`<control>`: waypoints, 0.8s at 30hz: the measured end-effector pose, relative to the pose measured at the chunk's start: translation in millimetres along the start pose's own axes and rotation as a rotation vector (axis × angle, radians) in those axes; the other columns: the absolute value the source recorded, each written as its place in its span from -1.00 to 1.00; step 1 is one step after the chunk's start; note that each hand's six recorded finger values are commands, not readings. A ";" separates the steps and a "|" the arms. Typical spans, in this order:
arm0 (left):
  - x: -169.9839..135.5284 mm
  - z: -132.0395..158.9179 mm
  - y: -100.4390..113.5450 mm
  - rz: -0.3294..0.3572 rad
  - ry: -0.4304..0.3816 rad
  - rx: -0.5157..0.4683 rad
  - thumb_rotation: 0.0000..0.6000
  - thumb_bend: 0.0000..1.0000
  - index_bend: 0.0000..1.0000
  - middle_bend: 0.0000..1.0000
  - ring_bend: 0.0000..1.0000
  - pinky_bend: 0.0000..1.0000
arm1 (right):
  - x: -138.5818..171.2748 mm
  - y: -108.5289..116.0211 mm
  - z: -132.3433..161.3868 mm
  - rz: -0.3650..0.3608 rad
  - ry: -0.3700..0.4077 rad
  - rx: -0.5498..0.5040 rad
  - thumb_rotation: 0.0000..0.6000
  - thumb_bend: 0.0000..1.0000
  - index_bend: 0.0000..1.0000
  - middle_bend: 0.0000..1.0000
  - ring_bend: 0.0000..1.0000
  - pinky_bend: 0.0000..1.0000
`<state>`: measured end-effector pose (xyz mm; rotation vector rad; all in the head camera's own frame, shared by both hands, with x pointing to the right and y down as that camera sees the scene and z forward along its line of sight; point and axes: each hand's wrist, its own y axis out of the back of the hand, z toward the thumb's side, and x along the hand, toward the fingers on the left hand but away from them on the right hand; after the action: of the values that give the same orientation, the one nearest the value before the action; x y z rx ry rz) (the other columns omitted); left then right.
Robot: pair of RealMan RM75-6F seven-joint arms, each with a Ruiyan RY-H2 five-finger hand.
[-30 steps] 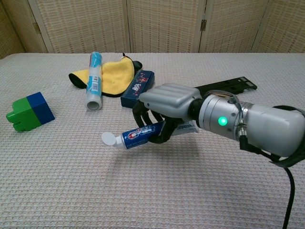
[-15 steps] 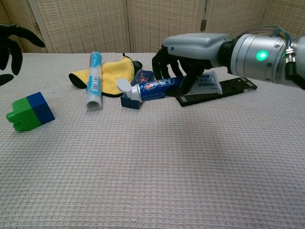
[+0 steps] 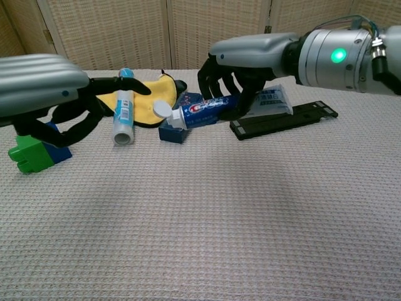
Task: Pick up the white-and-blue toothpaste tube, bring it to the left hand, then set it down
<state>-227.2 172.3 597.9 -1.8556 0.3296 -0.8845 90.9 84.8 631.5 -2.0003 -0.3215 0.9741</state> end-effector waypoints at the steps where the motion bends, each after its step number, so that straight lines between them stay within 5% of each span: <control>1: 2.4 2.4 -1.6 -0.007 0.001 -0.004 1.00 0.47 -0.82 0.55 0.59 0.44 | -1.0 -1.1 1.9 0.003 0.003 0.003 1.00 0.19 0.53 0.25 0.29 0.24; 24: 12.3 10.6 -15.0 -0.032 0.036 -0.026 1.00 0.47 -0.76 0.55 0.59 0.44 | -6.9 -5.0 8.3 -0.008 0.017 -0.048 1.00 0.20 0.56 0.28 0.33 0.27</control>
<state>-213.6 179.1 613.9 -1.8756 0.3363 -0.9402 80.9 89.0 636.3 -2.0480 -0.3456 0.9517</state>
